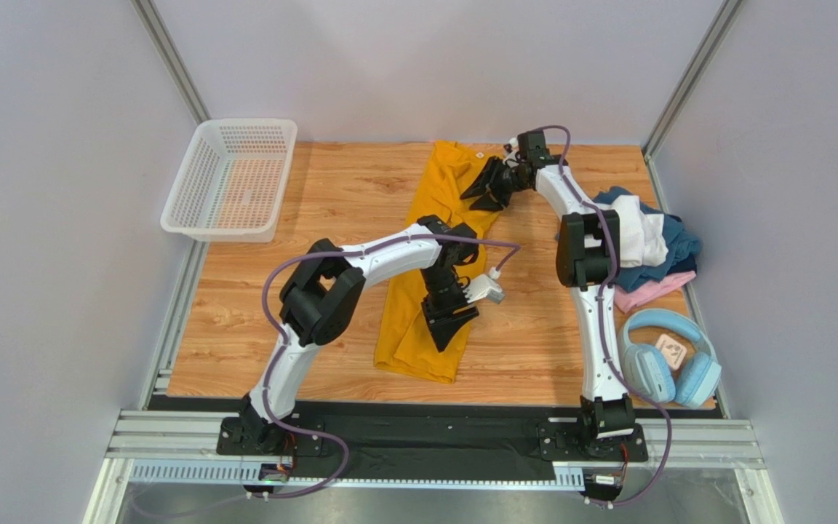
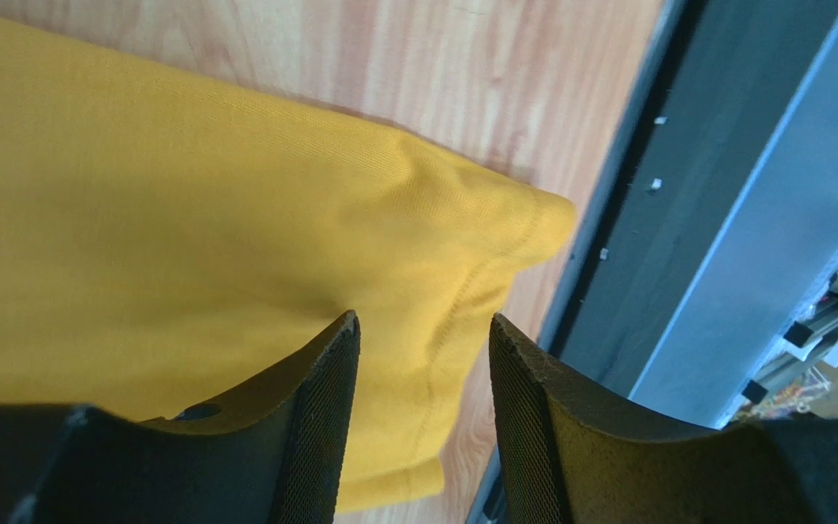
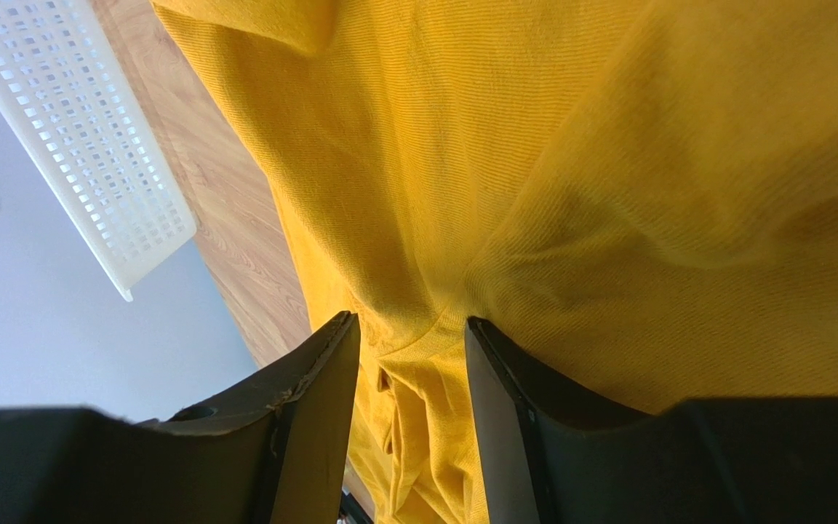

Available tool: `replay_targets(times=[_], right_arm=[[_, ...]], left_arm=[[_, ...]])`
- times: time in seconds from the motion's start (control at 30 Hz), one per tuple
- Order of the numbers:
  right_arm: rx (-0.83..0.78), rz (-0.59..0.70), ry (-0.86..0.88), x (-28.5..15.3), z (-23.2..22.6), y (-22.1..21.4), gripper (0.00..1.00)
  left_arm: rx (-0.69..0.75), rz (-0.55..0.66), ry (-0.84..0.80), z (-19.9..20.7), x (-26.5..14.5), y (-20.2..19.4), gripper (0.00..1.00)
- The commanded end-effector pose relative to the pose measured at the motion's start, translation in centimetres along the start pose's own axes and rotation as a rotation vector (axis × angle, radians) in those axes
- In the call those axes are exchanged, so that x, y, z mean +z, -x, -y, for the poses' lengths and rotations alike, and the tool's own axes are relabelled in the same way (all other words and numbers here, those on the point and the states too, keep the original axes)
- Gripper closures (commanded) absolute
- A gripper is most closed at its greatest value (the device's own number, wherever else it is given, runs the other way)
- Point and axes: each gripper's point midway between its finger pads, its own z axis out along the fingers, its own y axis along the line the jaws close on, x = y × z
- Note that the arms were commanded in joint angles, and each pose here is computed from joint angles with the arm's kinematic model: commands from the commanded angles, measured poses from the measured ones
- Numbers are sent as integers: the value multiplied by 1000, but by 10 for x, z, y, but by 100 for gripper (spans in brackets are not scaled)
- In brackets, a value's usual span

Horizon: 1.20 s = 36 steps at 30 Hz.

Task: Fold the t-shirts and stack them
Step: Rotate the tshirt 80 degrees

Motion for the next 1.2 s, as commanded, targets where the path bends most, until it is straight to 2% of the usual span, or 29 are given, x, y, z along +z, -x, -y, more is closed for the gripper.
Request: replay_targets(times=[0.0, 0.23, 0.5, 0.67, 0.8, 0.9, 1.0, 1.07, 1.1, 1.13, 1.17], right_arm=[[-16, 6, -3, 5, 9, 7, 52], [1, 39, 50, 4, 6, 30, 52], [31, 103, 163, -8, 3, 65, 50], [39, 106, 236, -8, -2, 73, 50], [14, 115, 333, -18, -33, 82, 49], [-54, 136, 338, -37, -57, 80, 46], [-80, 150, 296, -51, -70, 74, 45], [-168, 187, 267, -73, -93, 70, 45], [-149, 183, 203, -73, -90, 62, 45], [-220, 212, 187, -94, -108, 57, 45], [-237, 203, 157, -96, -113, 46, 41]], left_arm=[[-10, -54, -10, -11, 15, -15, 46], [-34, -113, -62, -3, 23, -38, 46], [9, -233, -171, 32, 39, -68, 46], [38, -244, -191, 41, 42, -65, 46], [69, -193, -191, 48, 30, -47, 46], [113, -128, -134, 52, 6, -24, 46], [156, -19, -66, 58, -37, 7, 46], [187, 100, -28, 69, -82, 33, 46], [194, 143, -20, 74, -99, 41, 46], [203, 230, 12, 83, -134, 53, 46], [206, 281, 30, 86, -153, 57, 46]])
